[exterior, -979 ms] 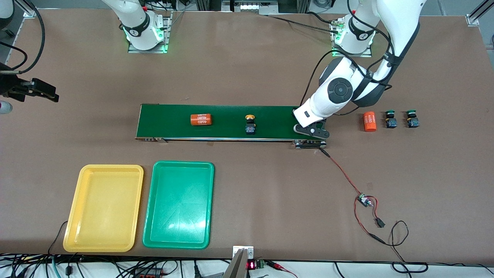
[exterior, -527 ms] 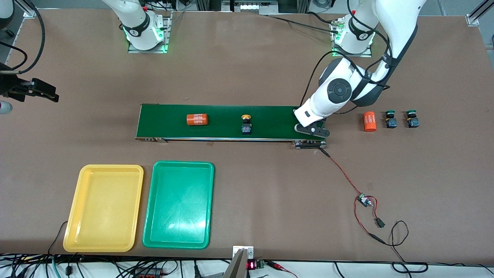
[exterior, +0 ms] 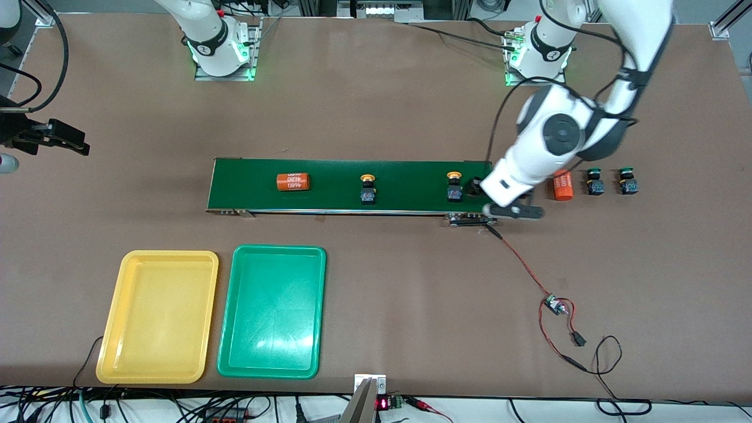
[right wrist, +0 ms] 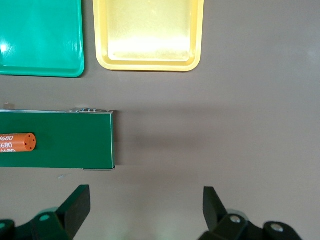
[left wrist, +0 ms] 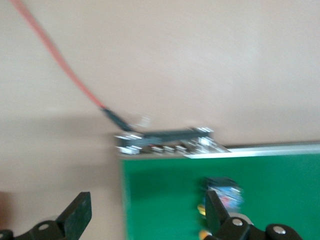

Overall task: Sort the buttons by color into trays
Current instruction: 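Reach the left gripper to the second orange cylinder and grasp it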

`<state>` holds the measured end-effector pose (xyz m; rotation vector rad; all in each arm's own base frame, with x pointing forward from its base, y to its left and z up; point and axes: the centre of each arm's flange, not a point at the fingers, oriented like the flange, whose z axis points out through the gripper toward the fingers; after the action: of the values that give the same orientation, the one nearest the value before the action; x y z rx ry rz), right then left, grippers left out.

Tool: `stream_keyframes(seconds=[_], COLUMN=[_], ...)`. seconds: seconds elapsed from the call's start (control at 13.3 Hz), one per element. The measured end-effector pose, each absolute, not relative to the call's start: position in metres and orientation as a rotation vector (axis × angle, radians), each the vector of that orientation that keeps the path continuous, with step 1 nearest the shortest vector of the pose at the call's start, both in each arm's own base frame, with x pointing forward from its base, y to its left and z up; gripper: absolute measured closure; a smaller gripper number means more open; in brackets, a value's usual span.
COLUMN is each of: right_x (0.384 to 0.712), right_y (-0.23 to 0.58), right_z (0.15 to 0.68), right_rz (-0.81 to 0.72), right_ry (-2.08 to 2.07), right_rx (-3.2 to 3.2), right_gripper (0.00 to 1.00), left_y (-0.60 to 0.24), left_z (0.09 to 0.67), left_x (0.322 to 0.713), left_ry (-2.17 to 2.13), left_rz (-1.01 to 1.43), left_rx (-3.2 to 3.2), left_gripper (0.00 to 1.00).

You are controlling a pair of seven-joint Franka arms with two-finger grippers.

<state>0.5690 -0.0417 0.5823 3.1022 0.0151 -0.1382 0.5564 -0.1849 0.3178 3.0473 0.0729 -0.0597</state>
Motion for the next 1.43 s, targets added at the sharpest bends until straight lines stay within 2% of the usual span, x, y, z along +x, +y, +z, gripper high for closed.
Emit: stream_keyframes(seconds=[0.3, 0.75, 1.43], right_x=[0.569, 0.571, 0.573], right_y=[-0.042, -0.035, -0.030], right_z=[0.582, 0.579, 0.570], right_rz=[-0.139, -0.148, -0.180], right_ry=[0.015, 0.032, 0.034], right_rx=[3.102, 3.101, 3.140], right_gripper=[0.00, 0.00, 0.00], left_y=[-0.100, 0.012, 0.029], left_z=[0.301, 0.271, 0.200], left_x=[0.569, 0.566, 0.512], left_ry=[0.272, 0.197, 0.057], left_rz=[-0.147, -0.230, -0.486], left_rx=[3.063, 3.056, 3.028], left_gripper=[0.00, 0.00, 0.00])
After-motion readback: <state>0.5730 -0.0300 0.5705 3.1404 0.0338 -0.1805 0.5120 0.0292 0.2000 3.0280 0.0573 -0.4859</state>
